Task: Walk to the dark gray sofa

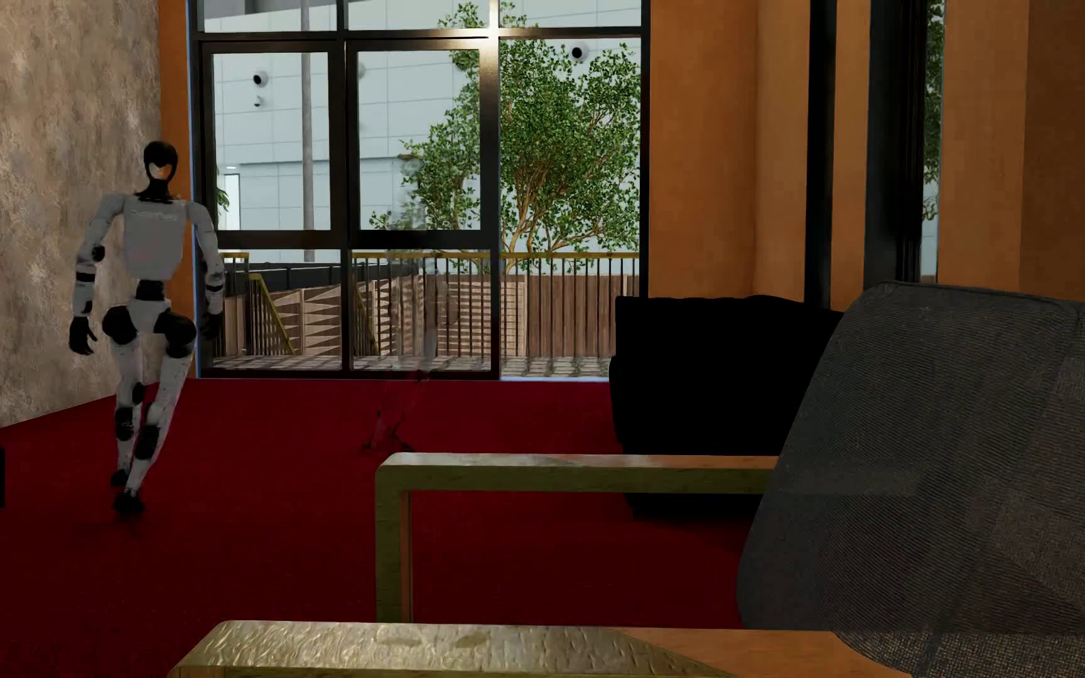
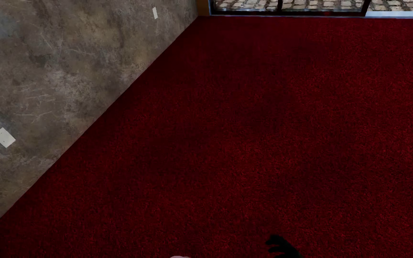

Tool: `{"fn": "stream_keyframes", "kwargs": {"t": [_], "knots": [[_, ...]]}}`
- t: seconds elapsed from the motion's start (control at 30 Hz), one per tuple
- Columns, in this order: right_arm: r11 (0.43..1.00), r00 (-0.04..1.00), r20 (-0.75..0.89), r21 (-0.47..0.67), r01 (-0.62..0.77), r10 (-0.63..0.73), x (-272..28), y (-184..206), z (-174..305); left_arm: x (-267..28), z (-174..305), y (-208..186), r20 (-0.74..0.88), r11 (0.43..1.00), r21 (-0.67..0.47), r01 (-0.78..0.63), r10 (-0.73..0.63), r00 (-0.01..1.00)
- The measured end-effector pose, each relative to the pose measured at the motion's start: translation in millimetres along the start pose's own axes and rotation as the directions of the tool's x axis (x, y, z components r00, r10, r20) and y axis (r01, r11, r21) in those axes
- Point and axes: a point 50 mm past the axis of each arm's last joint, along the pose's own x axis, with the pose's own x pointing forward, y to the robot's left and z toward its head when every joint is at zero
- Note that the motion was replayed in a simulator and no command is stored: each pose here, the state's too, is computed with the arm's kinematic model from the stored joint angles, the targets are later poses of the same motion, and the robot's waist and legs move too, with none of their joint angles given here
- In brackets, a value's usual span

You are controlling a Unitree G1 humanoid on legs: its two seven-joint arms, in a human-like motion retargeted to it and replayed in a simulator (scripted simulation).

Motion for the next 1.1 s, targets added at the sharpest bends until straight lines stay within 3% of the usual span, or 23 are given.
{"fn": "stream_keyframes", "kwargs": {"t": [0.13,0.2,0.27,0.33,0.4,0.47,0.63,0.73,0.87,1.0,1.1], "knots": [[0.999,0.994,0.100,0.036,0.028,-0.031,-1,-6,23,-2,-2,-7,0.007,0.999,0.036,0.025,-0.025,1.000],[0.997,1.000,0.017,0.080,-0.005,0.004,-9,14,-5,0,-1,10,-0.007,1.000,0.017,-0.021,0.021,1.000],[0.989,0.976,-0.168,0.090,-0.121,0.135,-23,60,-52,1,1,38,-0.030,0.996,0.004,-0.093,0.093,0.995],[0.946,0.899,-0.323,-0.036,-0.324,0.295,-43,103,-88,1,23,71,0.019,0.984,-0.036,-0.176,0.177,0.984],[0.905,0.862,-0.382,-0.125,-0.407,0.335,-54,109,-102,-2,63,95,0.141,0.973,-0.023,-0.229,0.230,0.963],[0.928,0.855,-0.424,-0.081,-0.364,0.298,-62,98,-118,-11,99,116,0.267,0.960,-0.028,-0.278,0.276,0.923],[0.982,0.879,-0.438,0.045,-0.185,0.186,-75,69,-133,-56,167,175,0.500,0.889,-0.243,-0.388,0.458,0.735],[0.985,0.870,-0.462,0.070,-0.159,0.173,-80,67,-140,-83,203,192,0.607,0.862,-0.315,-0.397,0.504,0.614],[0.972,0.798,-0.557,0.096,-0.214,0.230,-96,90,-159,-94,228,175,0.699,0.885,-0.289,-0.365,0.455,0.552],[0.965,0.778,-0.588,0.020,-0.262,0.224,-96,82,-164,-33,161,104,0.526,0.951,-0.215,-0.222,0.304,0.794],[0.990,0.876,-0.462,0.037,-0.133,0.135,-65,52,-132,-1,104,45,0.320,0.993,0.036,-0.110,0.093,0.943]]}}
